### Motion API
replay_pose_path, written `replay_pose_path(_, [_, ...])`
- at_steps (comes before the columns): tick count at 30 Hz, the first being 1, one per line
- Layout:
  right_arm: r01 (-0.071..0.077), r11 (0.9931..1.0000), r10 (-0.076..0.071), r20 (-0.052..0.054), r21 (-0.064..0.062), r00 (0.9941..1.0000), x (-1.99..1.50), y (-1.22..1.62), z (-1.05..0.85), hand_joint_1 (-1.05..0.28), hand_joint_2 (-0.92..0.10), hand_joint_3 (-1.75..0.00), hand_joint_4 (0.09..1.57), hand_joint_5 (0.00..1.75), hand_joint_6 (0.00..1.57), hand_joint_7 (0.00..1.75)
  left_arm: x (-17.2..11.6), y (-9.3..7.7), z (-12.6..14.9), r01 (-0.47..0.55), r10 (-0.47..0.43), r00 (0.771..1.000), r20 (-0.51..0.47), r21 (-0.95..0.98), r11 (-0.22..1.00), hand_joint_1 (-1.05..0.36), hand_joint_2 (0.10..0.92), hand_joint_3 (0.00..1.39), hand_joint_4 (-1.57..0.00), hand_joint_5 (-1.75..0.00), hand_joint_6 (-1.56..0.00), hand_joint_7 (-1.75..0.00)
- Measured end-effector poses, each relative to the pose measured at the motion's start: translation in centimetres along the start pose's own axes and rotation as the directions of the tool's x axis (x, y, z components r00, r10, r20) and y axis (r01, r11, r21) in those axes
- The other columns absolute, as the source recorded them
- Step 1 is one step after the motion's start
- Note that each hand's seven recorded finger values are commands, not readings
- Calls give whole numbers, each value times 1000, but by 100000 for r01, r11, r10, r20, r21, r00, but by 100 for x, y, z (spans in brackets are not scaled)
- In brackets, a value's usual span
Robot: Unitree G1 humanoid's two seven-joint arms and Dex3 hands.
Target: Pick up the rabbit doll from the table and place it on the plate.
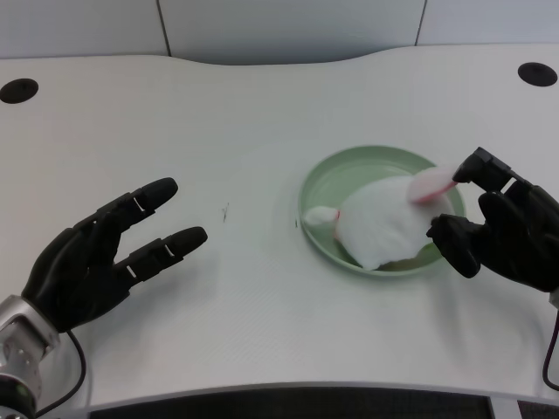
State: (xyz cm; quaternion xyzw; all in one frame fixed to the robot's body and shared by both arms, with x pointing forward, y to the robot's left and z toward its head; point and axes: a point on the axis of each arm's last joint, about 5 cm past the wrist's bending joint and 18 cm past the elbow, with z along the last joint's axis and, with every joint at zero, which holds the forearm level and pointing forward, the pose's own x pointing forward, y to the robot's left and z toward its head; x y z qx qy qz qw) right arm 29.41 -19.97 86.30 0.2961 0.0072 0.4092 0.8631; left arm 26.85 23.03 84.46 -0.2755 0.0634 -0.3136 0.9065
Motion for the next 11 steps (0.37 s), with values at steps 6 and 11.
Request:
replay_pose_path(6, [-822, 99990, 828, 494, -1135, 99995, -8, 0, -2, -538, -921, -140, 1032, 1746, 778, 1746, -4, 2, 1, -259, 260, 99999, 414, -329, 99999, -818, 921, 487, -587, -116, -506, -30])
replay_pose_path(11, [-383, 99961, 410, -952, 2760, 99995, -17, 0, -37, -572, -901, -107, 1026, 1746, 786, 1746, -12, 7, -2, 182, -160, 99993, 1130, -1973, 99980, -821, 921, 468, -584, -110, -556, -46])
